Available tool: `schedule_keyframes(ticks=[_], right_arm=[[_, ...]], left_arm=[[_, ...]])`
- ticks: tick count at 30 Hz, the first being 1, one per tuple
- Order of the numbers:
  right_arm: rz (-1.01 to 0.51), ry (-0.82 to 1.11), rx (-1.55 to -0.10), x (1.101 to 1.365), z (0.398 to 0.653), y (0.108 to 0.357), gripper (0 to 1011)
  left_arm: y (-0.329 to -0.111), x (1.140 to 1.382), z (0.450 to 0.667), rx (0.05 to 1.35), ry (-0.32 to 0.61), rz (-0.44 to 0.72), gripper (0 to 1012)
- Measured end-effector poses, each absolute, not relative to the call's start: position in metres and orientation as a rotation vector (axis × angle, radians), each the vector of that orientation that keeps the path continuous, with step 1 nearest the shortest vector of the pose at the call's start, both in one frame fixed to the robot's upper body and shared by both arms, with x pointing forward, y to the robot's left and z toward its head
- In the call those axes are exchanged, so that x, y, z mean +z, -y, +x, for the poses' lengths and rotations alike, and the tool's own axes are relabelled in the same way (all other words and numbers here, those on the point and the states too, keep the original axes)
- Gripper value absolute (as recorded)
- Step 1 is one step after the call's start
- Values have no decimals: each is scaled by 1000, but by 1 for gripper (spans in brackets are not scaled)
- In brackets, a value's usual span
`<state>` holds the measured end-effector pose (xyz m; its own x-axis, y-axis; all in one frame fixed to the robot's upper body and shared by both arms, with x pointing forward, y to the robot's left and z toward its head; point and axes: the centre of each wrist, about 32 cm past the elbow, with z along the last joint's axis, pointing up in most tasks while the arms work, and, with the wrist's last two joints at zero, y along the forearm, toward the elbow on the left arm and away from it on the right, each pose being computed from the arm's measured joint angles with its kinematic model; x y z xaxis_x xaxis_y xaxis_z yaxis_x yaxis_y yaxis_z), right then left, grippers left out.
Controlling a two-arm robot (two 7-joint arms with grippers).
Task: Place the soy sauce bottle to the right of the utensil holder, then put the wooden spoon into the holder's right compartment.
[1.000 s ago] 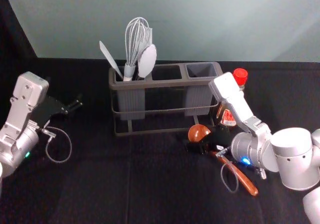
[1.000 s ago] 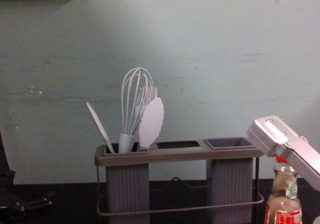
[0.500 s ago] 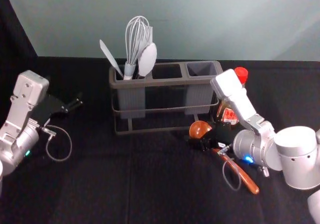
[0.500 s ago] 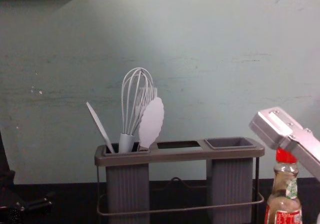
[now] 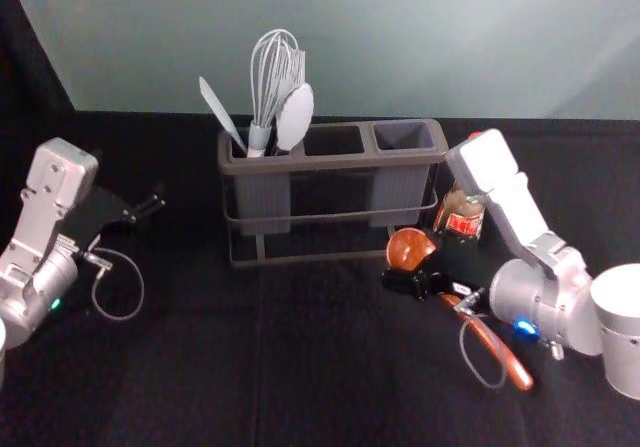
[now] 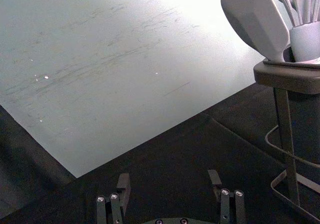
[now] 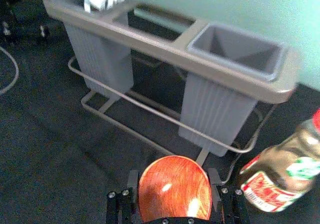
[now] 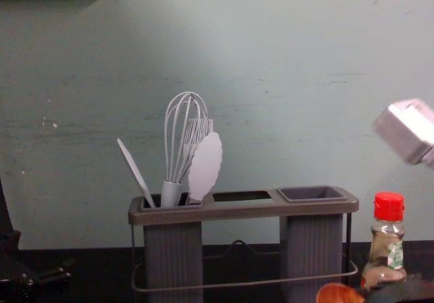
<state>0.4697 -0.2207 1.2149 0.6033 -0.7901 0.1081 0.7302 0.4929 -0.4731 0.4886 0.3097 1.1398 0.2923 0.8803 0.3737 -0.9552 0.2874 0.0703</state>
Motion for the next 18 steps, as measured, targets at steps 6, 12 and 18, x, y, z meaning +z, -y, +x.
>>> schedule_keyframes(ticks=[6,12,18], right_arm=[[-421,-74,-938,1222,456,227,838],[-341,-23,-929,1225,446,231,838],[-234,40,-937,1225,436,237,838]], left_arm=[[-310,1140,489,1248,285,304,1011],[-310,1140,489,1248,285,304,1011],[-310,1140,489,1248,285,304,1011]])
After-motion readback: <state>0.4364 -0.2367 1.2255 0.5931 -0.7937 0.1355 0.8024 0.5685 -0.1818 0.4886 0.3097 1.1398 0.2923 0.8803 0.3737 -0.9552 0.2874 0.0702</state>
